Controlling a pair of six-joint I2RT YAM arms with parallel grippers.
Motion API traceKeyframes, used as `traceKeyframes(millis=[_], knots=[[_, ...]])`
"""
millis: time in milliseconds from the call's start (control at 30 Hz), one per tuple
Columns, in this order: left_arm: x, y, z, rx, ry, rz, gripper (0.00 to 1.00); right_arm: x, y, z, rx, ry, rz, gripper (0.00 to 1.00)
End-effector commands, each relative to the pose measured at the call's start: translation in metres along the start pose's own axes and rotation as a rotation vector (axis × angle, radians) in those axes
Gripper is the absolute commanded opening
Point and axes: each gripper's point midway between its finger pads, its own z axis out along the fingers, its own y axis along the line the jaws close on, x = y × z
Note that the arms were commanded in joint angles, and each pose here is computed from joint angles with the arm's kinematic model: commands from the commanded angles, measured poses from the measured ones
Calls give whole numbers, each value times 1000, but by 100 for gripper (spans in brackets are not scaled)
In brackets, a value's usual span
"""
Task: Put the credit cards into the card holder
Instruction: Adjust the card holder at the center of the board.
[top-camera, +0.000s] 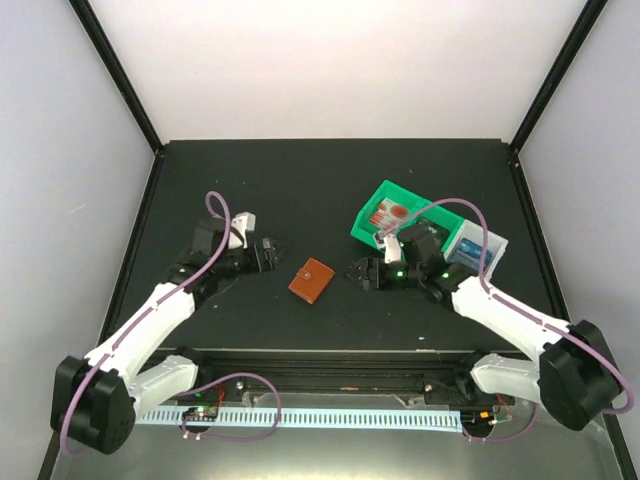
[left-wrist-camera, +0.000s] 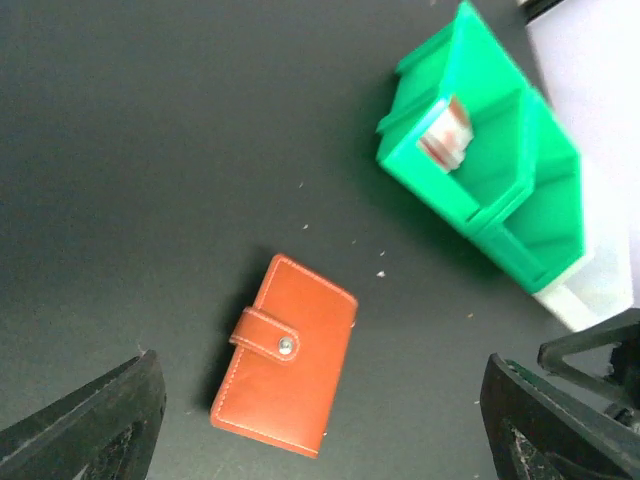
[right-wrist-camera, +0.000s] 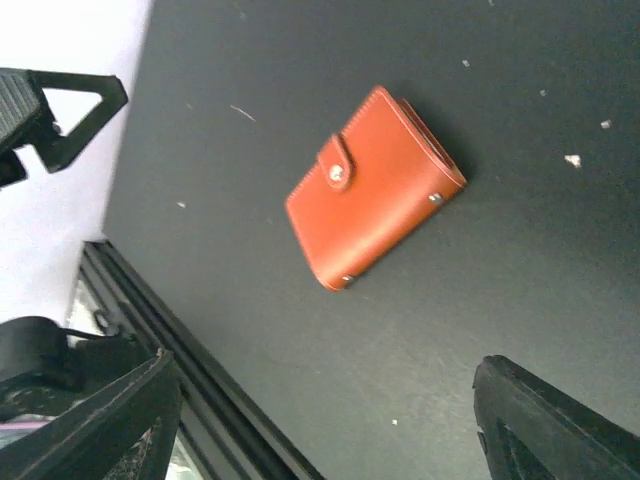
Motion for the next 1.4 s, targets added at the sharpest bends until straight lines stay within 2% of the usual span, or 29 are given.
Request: traceKeyframes(millis=[0,100,300,567,633,733,900,1033,1167,1367], knots=[[7,5,24,-90,17,-27,86,4,-20,18,137,39,-81,78],[20,-1,39,-71,50,-37,83,9,-25,35,193,78,-117,75],[41,2,57,-92,114,-27,81,-1,-25,65,283,77,-166,74],[69,26,68,-157,216,10,72,-19,-26,115,322,137,-167,63],[79,32,71,-164,252,3,72,-24,-25,126,321,145,-167,59],[86,34,72,-156,275,-2,71,-38,-24,135,341,121,-189,57],[95,40,69,-157,276,-21,71,-41,-33,157,374,177,-227,49],[104,45,68,-158,282,-49,70,-40,-34,166,368,198,-226,43],[108,48,69,-156,280,-69,69,-37,-50,163,437,202,-224,39],[109,44,69,-138,283,-87,64,-7,-60,154,430,284,-207,24]])
